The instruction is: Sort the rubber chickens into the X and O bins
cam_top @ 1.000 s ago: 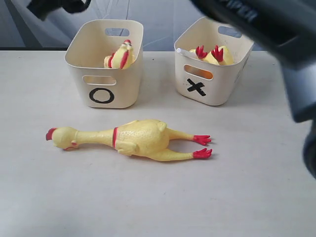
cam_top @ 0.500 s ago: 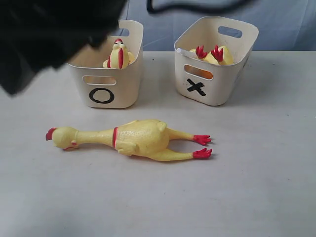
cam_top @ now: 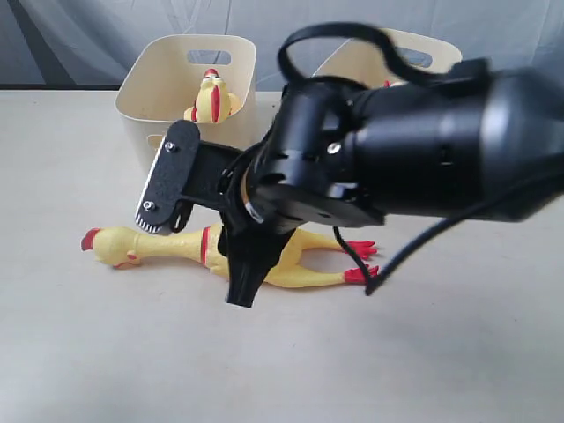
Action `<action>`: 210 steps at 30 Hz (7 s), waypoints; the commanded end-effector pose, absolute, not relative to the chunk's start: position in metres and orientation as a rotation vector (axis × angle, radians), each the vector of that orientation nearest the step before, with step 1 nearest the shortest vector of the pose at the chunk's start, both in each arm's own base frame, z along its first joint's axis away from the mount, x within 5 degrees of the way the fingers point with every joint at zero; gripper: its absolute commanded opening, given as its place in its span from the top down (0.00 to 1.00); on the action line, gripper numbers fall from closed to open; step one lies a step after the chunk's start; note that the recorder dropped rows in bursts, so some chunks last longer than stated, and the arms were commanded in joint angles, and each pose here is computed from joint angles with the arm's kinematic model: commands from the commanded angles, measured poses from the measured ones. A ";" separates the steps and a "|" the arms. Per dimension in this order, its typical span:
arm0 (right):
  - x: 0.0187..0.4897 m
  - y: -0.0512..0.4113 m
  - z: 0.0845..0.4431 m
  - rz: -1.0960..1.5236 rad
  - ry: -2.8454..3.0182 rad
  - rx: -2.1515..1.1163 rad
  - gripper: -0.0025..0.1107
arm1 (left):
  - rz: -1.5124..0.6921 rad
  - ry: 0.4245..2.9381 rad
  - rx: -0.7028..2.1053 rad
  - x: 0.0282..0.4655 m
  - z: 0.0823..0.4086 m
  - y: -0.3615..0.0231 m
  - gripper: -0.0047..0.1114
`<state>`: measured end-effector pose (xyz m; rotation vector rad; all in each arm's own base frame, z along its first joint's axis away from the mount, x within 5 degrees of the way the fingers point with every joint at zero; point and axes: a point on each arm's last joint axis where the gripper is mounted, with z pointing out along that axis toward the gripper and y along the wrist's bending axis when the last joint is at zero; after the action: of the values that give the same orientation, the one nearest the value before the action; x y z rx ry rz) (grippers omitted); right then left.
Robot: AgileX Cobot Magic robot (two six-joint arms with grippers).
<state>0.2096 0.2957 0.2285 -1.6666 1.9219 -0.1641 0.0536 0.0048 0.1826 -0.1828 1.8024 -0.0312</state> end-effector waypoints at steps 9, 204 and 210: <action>0.279 0.308 0.169 -0.196 2.102 -1.648 0.34 | -0.040 1.789 -0.181 0.054 0.185 0.004 0.96; 0.054 -0.005 0.248 -0.139 1.679 -0.028 0.99 | -0.041 1.789 -0.180 0.054 0.185 0.004 0.96; 0.058 -0.004 0.199 -0.112 1.649 -0.033 0.99 | -0.041 1.789 -0.180 0.054 0.185 0.004 0.96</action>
<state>0.0571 -0.0040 0.2109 -0.0433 1.6713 -0.1235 0.0538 0.0048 0.1838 -0.1817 1.7939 -0.0316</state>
